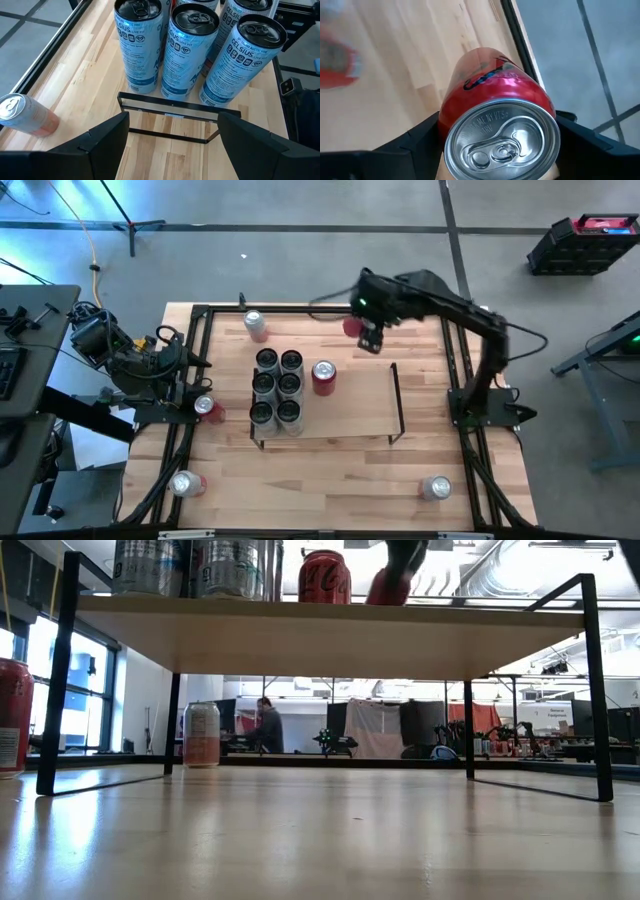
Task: Place canned beverage on shelf
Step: Put the right red soda can aligned with the other red soda can on the shelf
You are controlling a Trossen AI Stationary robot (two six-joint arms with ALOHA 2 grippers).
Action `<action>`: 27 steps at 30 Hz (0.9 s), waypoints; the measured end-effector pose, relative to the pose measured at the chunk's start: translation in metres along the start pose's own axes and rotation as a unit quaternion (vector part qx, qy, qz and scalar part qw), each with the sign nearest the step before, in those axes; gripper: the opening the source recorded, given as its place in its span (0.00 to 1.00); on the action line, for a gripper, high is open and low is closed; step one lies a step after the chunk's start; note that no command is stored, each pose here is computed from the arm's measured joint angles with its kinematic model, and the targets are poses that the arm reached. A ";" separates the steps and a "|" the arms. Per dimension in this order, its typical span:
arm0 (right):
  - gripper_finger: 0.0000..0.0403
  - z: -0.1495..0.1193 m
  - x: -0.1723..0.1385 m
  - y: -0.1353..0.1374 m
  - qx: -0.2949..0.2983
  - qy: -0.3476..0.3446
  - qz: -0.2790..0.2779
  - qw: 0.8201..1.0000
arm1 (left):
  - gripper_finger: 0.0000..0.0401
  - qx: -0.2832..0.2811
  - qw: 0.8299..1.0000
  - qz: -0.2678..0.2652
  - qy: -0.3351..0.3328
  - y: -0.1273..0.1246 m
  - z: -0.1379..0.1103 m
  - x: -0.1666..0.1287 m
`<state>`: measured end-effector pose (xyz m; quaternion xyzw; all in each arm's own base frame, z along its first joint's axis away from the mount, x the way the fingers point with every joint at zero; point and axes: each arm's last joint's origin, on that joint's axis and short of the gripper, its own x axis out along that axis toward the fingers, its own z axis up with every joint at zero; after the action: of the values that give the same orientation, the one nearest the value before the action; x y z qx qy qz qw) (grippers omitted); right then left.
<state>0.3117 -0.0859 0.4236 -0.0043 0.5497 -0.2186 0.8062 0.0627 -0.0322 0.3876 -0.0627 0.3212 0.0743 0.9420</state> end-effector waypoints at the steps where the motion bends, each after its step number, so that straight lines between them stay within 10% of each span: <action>1: 0.72 -0.005 -0.008 0.007 0.006 -0.008 0.003 1.000 | 0.73 0.000 1.000 0.000 0.000 0.000 0.000 0.000; 16: 0.72 -0.068 -0.054 0.115 -0.047 -0.002 0.120 0.992 | 0.73 0.000 1.000 0.000 0.000 0.000 0.000 0.000; 27: 0.72 -0.060 -0.036 0.174 -0.108 -0.002 0.174 0.979 | 0.73 0.000 1.000 0.000 0.000 0.000 0.000 0.000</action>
<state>0.3084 0.0987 0.3892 0.0038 0.5609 -0.0148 0.8277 0.0627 -0.0321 0.3876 -0.0628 0.3212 0.0744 0.9420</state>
